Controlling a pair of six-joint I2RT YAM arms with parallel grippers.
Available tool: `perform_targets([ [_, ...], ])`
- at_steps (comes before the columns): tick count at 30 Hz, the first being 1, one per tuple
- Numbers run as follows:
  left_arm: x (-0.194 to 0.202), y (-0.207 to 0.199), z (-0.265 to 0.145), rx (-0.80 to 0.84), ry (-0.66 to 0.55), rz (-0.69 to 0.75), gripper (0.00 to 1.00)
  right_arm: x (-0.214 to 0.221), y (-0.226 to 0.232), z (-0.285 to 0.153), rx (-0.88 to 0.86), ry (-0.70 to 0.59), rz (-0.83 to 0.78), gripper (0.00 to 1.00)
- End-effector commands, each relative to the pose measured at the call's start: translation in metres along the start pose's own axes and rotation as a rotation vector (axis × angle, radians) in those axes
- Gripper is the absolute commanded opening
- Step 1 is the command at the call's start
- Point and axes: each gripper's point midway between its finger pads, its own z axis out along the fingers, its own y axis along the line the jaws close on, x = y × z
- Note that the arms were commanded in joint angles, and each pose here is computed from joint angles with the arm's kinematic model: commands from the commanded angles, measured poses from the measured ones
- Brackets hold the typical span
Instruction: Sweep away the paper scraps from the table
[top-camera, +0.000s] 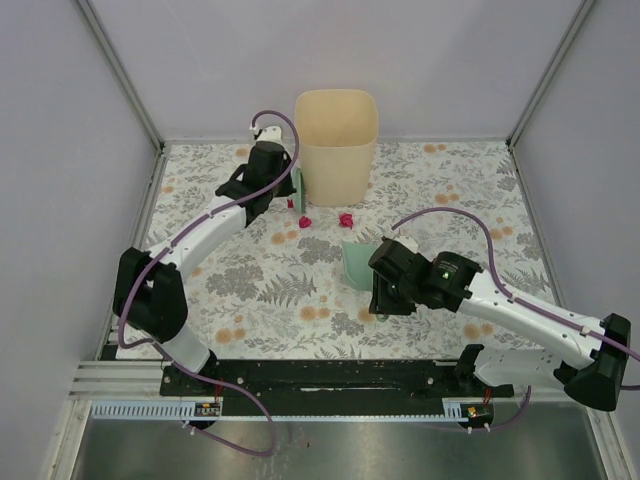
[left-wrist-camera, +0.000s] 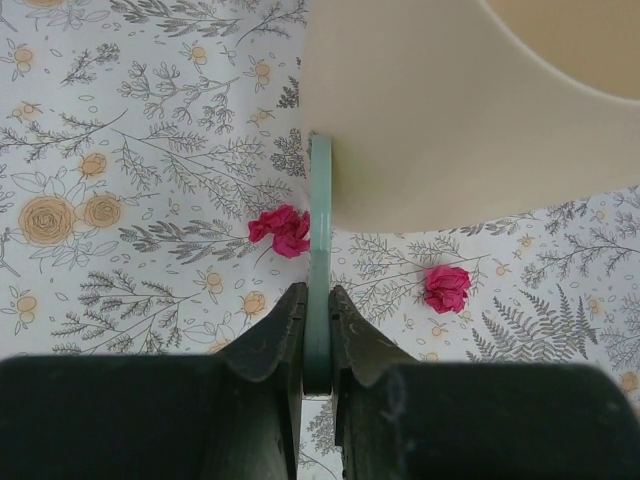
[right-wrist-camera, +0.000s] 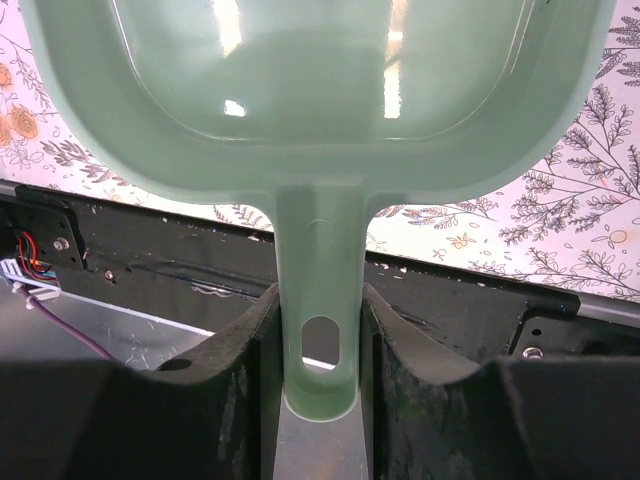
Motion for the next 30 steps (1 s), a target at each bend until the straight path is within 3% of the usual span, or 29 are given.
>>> perform_targets([
  [1,-0.015,-0.013,0.005,0.068,-0.074,-0.014,0.00,-0.003,0.001,0.009,0.010,-0.021,-0.023,0.00],
  [12,0.021,-0.005,0.001,0.075,0.000,-0.011,0.00,0.006,-0.006,0.023,0.035,0.013,-0.038,0.00],
  [23,0.061,-0.016,-0.083,0.140,0.050,0.018,0.00,0.021,-0.015,0.039,0.067,0.074,-0.084,0.00],
  [30,0.035,-0.030,-0.129,0.167,0.013,0.091,0.00,0.047,-0.010,0.057,0.121,0.156,-0.232,0.00],
])
